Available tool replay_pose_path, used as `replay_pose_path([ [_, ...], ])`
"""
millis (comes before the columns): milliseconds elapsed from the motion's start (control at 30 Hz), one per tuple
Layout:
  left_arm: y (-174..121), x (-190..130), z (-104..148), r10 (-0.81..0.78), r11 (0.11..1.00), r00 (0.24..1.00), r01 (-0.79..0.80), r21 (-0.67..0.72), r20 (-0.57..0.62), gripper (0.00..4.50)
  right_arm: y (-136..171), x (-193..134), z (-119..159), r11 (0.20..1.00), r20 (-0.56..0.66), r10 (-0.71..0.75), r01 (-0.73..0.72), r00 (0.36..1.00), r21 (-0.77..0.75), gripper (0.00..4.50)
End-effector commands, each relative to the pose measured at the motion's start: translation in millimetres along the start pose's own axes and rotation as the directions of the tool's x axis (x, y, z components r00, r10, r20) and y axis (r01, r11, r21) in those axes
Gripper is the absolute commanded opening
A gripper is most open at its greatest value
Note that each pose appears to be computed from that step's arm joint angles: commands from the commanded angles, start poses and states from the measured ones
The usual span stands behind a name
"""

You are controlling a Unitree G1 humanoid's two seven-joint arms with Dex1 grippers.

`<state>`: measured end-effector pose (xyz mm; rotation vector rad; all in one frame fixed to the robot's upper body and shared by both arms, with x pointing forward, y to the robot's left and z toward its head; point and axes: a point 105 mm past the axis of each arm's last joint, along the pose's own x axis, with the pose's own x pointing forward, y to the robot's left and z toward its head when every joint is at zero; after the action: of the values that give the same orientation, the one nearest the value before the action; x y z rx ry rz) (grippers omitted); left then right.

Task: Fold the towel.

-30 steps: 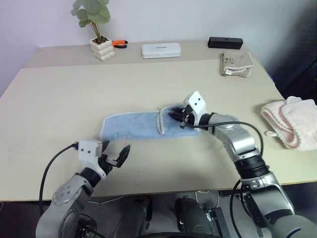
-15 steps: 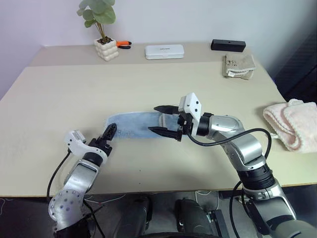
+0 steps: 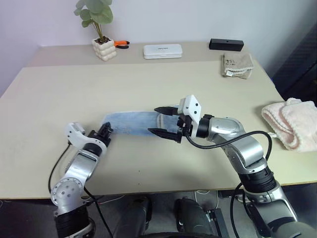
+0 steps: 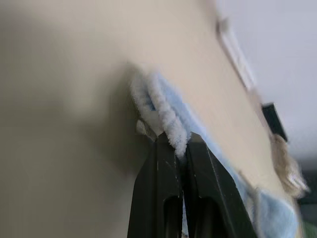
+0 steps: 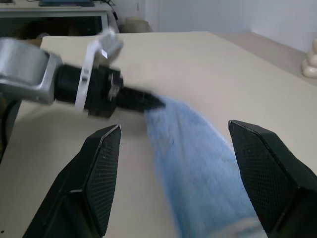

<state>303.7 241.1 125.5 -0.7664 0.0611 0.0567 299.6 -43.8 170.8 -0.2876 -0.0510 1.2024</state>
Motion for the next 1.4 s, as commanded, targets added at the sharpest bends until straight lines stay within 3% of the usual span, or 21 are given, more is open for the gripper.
replay_pose_path([
  [33, -11, -20, 66, -0.114, 0.962, 0.978, 0.064, 0.265, 0.177, 0.01, -10, -14, -27, 0.997, -0.137, -0.075, 0.07, 0.988, -0.044, 3.53],
  [100, -30, -23, 66, -0.22, 0.9, 0.969, 0.157, 0.407, 0.113, 0.01, -12, -17, -33, 0.996, -0.143, -0.087, 0.083, 0.986, -0.033, 3.53],
  [167, -60, -25, 50, -0.353, 0.791, 0.935, 0.313, 0.526, -0.025, 0.01, -14, -18, -37, 0.995, -0.143, -0.102, 0.099, 0.985, -0.024, 3.53],
  [300, -94, -27, 11, -0.475, 0.649, 0.85, 0.513, 0.562, -0.227, 0.01, -15, -17, -41, 0.993, -0.147, -0.114, 0.11, 0.983, -0.033, 3.53],
  [400, -100, -27, -35, -0.463, 0.511, 0.773, 0.632, 0.583, -0.433, 0.01, -14, -14, -39, 0.993, -0.133, -0.116, 0.113, 0.984, -0.031, 3.53],
  [500, -91, -20, -62, -0.41, 0.468, 0.745, 0.667, 0.58, -0.526, 0.01, -12, -12, -36, 0.993, -0.124, -0.117, 0.113, 0.985, -0.033, 3.53],
  [633, -92, -19, -70, -0.425, 0.465, 0.716, 0.698, 0.545, -0.554, 0.01, -11, -13, -35, 0.992, -0.122, -0.122, 0.119, 0.985, -0.036, 3.53],
  [733, -93, -19, -67, -0.441, 0.486, 0.711, 0.702, 0.52, -0.548, 0.89, -12, -14, -35, 0.991, -0.124, -0.13, 0.126, 0.984, -0.042, 3.53],
  [900, -93, -28, -47, -0.492, 0.529, 0.711, 0.703, 0.476, -0.503, 3.43, -19, -13, -29, 0.989, -0.105, -0.147, 0.142, 0.984, -0.049, 3.53],
  [967, -94, -35, -20, -0.55, 0.581, 0.722, 0.692, 0.428, -0.42, 3.47, -23, -10, -19, 0.988, -0.071, -0.15, 0.148, 0.986, -0.036, 2.99],
  [1067, -87, -38, 15, -0.563, 0.648, 0.772, 0.634, 0.423, -0.295, 2.55, -25, -5, -8, 0.99, -0.036, -0.139, 0.137, 0.99, -0.043, 1.74],
  [1167, -77, -38, 38, -0.522, 0.677, 0.825, 0.556, 0.483, -0.219, 0.99, -23, 10, 7, 0.992, 0.017, -0.116, 0.116, 0.993, -0.045, 0.14],
  [1233, -69, -31, 47, -0.465, 0.705, 0.867, 0.484, 0.518, -0.177, 0.03, -21, 21, 13, 0.994, 0.037, -0.104, 0.105, 0.994, -0.044, 0.0],
  [1333, -58, -20, 45, -0.389, 0.683, 0.904, 0.413, 0.602, -0.178, 0.03, -19, 38, 15, 0.995, 0.04, -0.093, 0.095, 0.995, -0.04, 0.0],
  [1400, -53, -12, 30, -0.359, 0.643, 0.904, 0.419, 0.641, -0.231, 0.03, -19, 54, 13, 0.996, 0.028, -0.084, 0.085, 0.996, -0.035, 0.0],
])
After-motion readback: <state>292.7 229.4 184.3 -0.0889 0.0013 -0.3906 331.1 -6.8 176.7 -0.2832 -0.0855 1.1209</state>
